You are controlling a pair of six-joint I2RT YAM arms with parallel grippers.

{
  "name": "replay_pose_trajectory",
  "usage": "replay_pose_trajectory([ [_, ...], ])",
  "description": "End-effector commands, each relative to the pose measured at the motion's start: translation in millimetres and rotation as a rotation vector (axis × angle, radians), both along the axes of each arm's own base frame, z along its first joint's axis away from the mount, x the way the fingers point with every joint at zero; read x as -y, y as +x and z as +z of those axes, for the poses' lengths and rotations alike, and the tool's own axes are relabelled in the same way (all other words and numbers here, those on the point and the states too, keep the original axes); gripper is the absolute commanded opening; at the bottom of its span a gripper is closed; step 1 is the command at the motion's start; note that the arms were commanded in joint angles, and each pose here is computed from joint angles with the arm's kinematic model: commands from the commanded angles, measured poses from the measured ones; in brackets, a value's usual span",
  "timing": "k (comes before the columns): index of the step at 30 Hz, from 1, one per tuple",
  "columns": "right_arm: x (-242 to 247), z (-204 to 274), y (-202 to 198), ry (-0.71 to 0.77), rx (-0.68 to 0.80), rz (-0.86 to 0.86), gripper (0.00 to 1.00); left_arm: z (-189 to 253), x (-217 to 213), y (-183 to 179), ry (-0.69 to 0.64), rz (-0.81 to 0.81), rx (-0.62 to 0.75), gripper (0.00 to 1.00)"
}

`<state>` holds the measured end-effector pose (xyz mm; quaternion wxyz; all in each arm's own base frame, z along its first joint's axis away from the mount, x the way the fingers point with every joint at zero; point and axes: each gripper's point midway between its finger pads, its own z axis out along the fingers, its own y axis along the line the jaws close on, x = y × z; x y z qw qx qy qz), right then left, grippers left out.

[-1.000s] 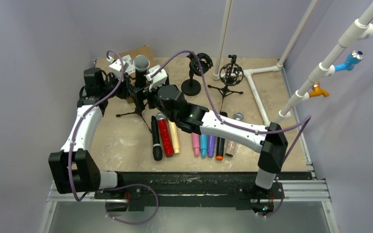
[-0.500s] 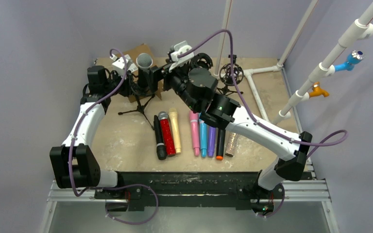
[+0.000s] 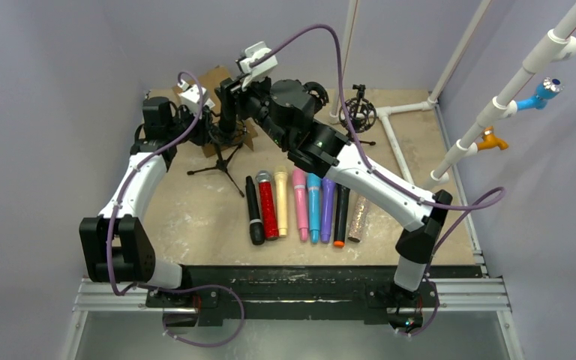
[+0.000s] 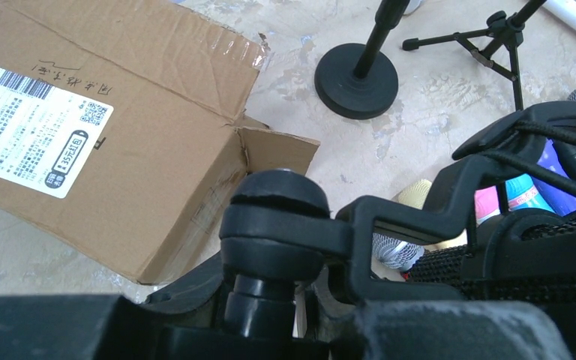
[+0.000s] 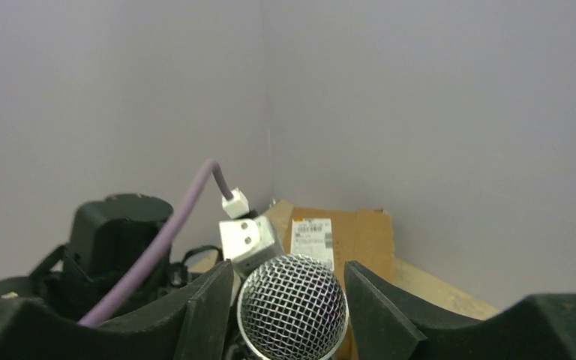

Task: Attach the microphones to the stand

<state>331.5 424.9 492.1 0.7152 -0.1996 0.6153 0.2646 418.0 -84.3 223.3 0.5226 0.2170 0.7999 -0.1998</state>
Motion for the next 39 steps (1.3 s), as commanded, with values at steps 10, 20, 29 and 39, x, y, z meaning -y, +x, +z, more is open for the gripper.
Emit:
replay_pose_trajectory([
  [10,-8,-40,13,-0.035,-0.1,0.029,0.34,-37,9,-14,-0.053,0.005,-0.2,0.19],
  [20,0,-55,9,-0.07,-0.13,0.024,0.61,-36,26,-35,-0.06,-0.039,-0.217,0.33],
  [29,37,-15,2,0.003,-0.076,-0.062,0.8,-26,-18,-42,0.041,0.065,-0.245,0.8],
  [39,58,-27,-4,0.01,-0.098,-0.103,0.82,-37,-74,-8,0.145,0.208,-0.201,0.89],
])
